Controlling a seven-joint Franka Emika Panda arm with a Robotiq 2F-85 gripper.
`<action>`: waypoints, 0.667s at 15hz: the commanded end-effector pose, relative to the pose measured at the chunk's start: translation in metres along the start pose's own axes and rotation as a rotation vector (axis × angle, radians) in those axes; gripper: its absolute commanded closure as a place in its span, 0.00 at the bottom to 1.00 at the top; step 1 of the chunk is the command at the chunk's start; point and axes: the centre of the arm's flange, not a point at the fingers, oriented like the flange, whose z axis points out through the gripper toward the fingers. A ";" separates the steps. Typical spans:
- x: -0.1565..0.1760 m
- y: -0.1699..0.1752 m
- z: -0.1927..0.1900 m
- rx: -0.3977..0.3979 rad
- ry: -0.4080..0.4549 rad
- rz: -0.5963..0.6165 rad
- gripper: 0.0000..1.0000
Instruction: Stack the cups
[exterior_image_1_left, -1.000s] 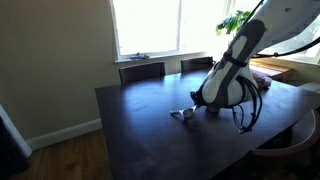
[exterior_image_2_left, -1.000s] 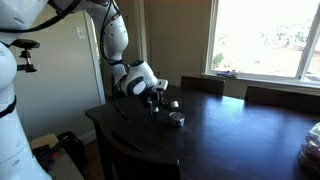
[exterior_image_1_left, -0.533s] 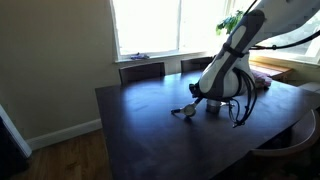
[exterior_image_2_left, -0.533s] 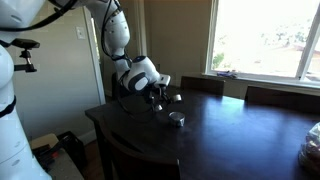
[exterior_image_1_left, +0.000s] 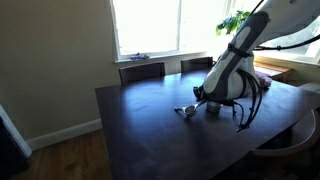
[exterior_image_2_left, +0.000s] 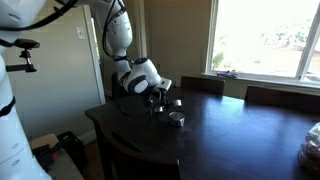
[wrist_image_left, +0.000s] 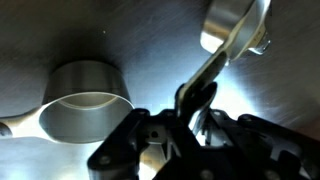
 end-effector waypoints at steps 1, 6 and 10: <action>-0.031 0.035 -0.024 0.031 -0.003 0.066 0.95; -0.037 0.045 -0.031 0.032 -0.002 0.141 0.95; -0.037 0.058 -0.039 0.026 -0.001 0.205 0.96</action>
